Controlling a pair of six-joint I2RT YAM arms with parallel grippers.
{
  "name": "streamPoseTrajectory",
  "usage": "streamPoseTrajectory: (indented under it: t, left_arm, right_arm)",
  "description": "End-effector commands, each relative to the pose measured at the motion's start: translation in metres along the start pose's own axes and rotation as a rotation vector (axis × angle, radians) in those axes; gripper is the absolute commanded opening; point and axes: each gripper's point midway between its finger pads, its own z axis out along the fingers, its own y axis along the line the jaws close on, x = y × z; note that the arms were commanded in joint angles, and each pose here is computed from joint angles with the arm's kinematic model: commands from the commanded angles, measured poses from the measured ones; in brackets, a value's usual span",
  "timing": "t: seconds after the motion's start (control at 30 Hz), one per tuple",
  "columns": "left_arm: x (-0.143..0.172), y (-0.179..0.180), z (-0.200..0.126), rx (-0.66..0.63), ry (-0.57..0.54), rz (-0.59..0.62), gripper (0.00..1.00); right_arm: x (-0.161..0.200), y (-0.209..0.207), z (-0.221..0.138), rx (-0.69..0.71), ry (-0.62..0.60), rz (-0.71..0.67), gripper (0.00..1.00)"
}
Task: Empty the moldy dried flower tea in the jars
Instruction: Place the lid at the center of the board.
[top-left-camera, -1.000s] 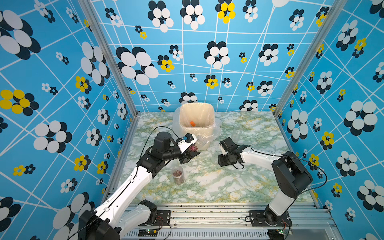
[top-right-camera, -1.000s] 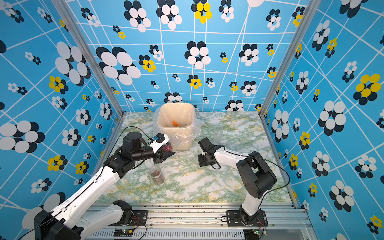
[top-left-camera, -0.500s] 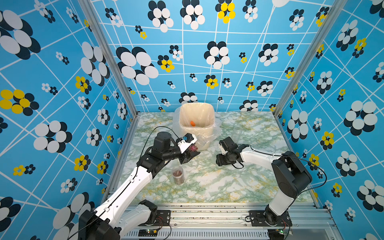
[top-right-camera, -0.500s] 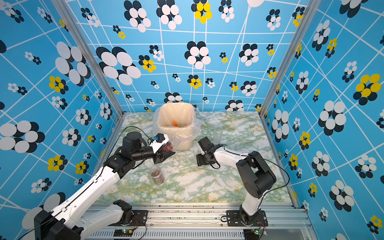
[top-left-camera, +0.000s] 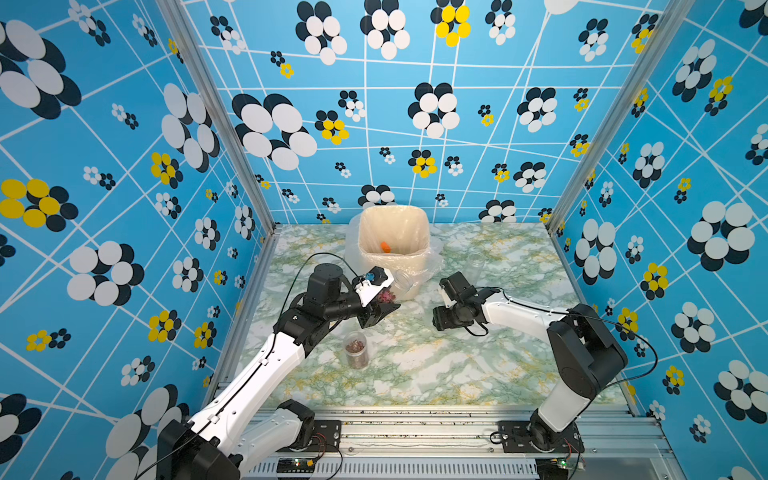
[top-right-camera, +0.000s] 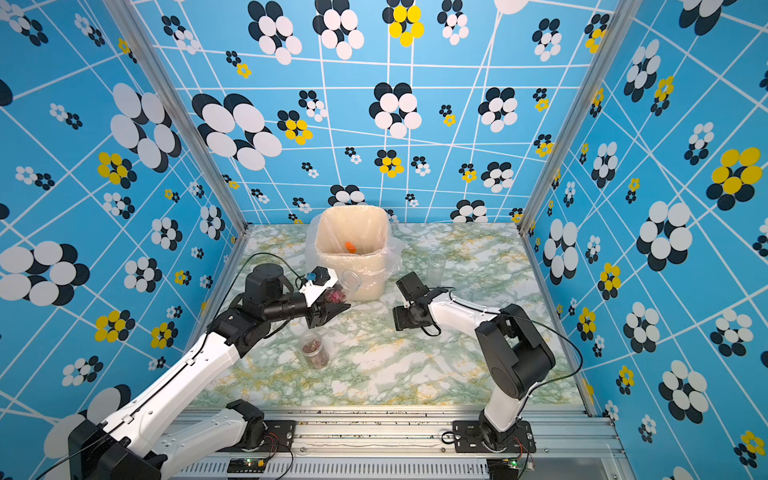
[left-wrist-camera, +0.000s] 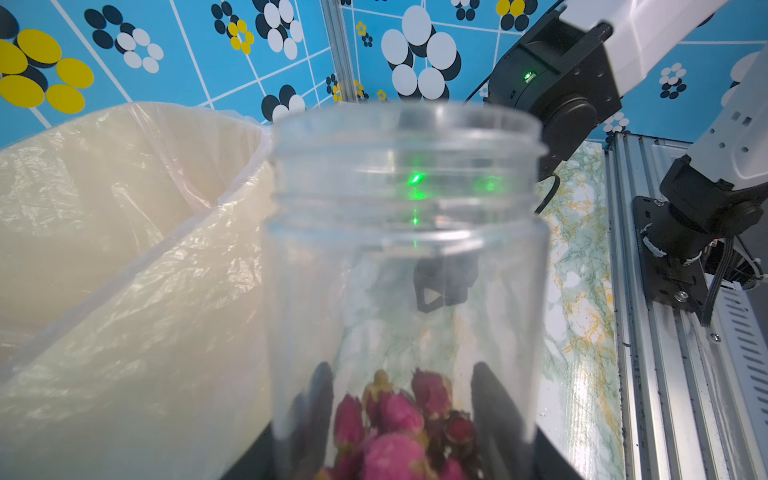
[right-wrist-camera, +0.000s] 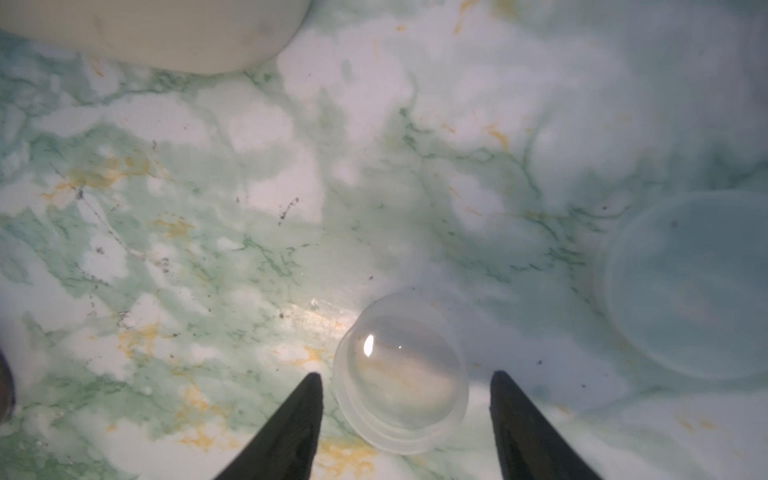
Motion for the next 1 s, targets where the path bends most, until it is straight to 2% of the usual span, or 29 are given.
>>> streamPoseTrajectory:
  t: [0.0,0.67,0.8,0.97]
  left_arm:
    - [-0.003,-0.003,0.000,0.008,-0.021,0.020,0.00]
    - [-0.005,-0.002,0.000,0.004,-0.026,0.024,0.00]
    - [-0.008,-0.001,-0.003,-0.013,-0.031,0.032,0.00]
    - [-0.012,0.002,-0.006,-0.033,-0.029,0.036,0.00]
  right_arm:
    - [-0.007,-0.010,-0.013,0.062,-0.018,-0.004,0.68]
    - [0.018,-0.029,0.009,0.156,0.105,-0.026,0.69]
    - [0.018,-0.027,0.009,0.144,0.107,-0.022,0.69]
    - [0.002,-0.015,-0.008,0.093,0.046,0.001,0.70]
